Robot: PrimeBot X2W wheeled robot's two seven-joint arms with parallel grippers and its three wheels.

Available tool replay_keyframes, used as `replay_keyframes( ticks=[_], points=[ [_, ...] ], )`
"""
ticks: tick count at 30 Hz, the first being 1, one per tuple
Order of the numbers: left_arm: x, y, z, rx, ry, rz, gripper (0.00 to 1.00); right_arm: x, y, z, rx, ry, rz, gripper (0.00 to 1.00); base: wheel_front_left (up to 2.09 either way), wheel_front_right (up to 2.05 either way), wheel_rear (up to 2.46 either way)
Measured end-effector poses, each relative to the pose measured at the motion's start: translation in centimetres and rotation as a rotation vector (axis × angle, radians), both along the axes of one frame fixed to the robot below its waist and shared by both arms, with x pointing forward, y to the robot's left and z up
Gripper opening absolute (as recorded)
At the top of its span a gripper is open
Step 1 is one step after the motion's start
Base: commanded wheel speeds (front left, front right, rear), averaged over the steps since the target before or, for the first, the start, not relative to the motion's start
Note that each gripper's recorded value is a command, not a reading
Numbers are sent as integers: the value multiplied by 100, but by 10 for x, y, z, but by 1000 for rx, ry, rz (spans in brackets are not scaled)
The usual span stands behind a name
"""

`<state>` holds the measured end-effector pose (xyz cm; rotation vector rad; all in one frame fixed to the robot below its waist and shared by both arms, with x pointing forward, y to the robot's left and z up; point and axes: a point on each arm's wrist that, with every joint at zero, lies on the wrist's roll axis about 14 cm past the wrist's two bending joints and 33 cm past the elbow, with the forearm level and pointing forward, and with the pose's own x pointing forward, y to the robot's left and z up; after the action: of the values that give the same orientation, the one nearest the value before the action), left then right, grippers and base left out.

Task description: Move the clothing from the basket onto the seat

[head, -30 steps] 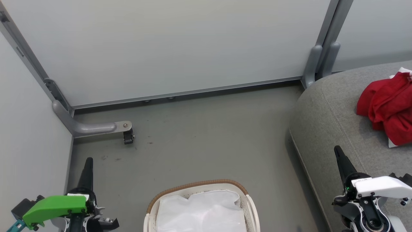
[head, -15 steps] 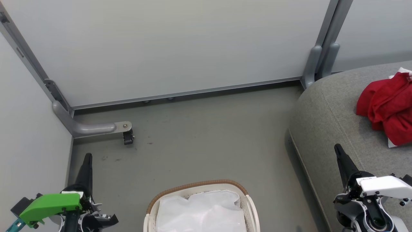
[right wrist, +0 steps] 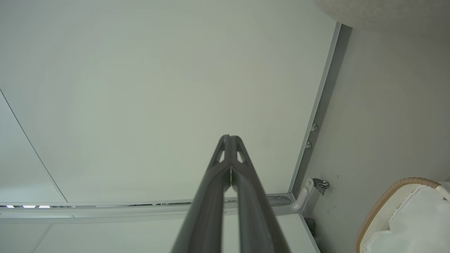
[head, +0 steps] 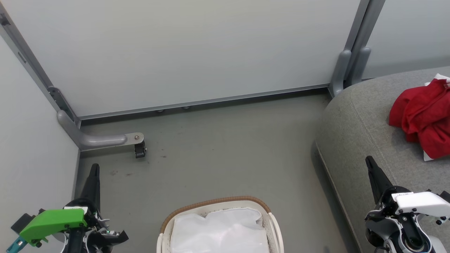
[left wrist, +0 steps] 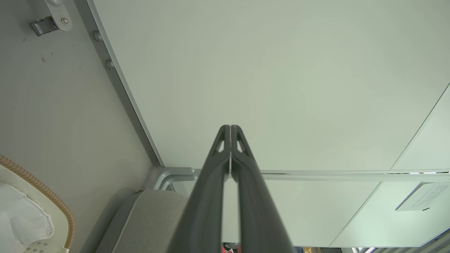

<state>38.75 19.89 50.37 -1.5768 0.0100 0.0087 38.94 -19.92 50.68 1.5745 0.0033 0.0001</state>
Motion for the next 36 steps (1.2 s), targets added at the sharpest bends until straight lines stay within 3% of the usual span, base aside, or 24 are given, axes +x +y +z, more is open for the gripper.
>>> replay_keyframes(
  ticks=[36],
  points=[
    [0, 0, 0, 0, 0, 0, 0, 0, 0, 0, 0, 0, 0, 0, 0, 0, 0]
  ],
)
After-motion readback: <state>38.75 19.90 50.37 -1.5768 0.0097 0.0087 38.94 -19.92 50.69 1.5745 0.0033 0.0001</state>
